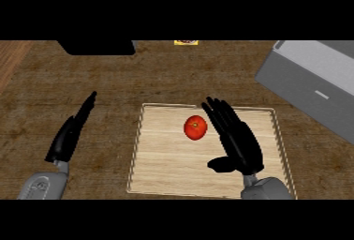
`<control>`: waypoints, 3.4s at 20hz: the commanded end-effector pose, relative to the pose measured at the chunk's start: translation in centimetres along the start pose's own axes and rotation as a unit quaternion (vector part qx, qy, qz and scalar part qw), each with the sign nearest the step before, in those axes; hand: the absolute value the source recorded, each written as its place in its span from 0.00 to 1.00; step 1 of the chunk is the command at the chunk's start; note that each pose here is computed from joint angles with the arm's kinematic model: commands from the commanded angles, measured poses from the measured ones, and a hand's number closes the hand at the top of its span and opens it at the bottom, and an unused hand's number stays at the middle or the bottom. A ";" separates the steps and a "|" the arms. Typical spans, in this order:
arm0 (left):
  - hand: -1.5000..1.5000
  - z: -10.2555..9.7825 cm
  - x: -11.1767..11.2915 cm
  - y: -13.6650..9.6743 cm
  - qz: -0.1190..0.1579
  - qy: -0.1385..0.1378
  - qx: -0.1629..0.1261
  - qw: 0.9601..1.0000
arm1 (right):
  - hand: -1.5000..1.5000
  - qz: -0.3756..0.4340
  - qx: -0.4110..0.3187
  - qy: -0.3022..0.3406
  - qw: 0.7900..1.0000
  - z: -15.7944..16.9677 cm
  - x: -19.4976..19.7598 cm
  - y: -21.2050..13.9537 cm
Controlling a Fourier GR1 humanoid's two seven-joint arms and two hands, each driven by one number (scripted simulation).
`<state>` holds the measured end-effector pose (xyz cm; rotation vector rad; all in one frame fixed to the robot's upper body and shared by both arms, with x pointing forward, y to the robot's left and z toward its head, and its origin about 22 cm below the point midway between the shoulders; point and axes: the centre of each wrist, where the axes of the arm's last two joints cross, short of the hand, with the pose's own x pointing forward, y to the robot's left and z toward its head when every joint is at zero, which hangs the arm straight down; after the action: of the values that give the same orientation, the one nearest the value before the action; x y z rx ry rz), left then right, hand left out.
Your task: Pick the tomato from the tray and place it in the cardboard box
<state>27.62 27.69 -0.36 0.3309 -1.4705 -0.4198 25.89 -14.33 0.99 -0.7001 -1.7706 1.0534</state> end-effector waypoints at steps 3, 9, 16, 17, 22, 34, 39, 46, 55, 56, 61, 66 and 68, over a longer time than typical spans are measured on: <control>0.50 0.7 -0.8 0.9 0.009 -0.003 -0.012 1.000 | 0.00 0.006 0.016 0.010 1.000 -0.5 1.5 1.9; 0.50 -0.8 -0.3 -0.1 0.001 0.000 0.001 1.000 | 0.00 -0.006 0.031 0.002 1.000 -2.1 0.2 3.1; 0.50 0.3 -0.9 1.6 0.012 -0.003 -0.002 1.000 | 0.00 -0.011 0.035 0.002 0.999 -3.8 3.2 4.0; 0.50 1.2 0.6 1.5 0.012 0.000 -0.010 1.000 | 0.00 -0.019 0.028 -0.002 0.999 -2.1 1.0 4.7; 0.50 0.0 0.2 1.0 0.001 -0.004 -0.004 1.000 | 0.00 -0.017 0.046 -0.009 0.999 -5.3 1.3 4.0; 0.50 -1.1 0.4 -0.5 0.000 -0.002 -0.004 1.000 | 1.00 0.063 -0.093 -0.050 0.992 -5.0 0.2 4.9; 0.50 1.7 0.3 1.4 0.009 -0.009 -0.011 1.000 | 1.00 0.073 -0.144 -0.040 0.986 -3.9 0.4 5.1; 0.50 -0.2 0.6 -0.3 0.006 -0.019 -0.009 1.000 | 1.00 0.139 -0.054 0.268 0.952 -9.3 -7.3 -2.1; 0.50 -0.5 0.6 -0.4 0.000 -0.023 -0.028 0.999 | 1.00 0.227 -0.073 0.443 0.864 -19.3 -4.9 -12.5; 0.50 -1.5 1.2 -1.1 0.005 -0.029 -0.024 0.999 | 1.00 0.238 -0.081 0.445 0.860 -19.7 -5.1 -13.0; 0.50 -0.1 -0.7 -0.2 0.003 -0.011 -0.025 1.000 | 1.00 0.285 -0.140 0.486 0.814 -22.1 -2.7 -16.8; 0.50 0.6 -0.2 -1.7 0.007 -0.010 -0.014 1.000 | 1.00 0.286 -0.174 0.528 0.780 -22.9 -2.2 -22.2; 0.50 -0.5 0.1 0.9 0.003 -0.002 0.000 1.000 | 1.00 0.278 -0.190 0.537 0.774 -22.7 -2.1 -20.7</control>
<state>28.03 27.38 -0.33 0.3050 -1.4828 -0.4331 47.14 -18.05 21.35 -1.6992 -0.7779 0.5045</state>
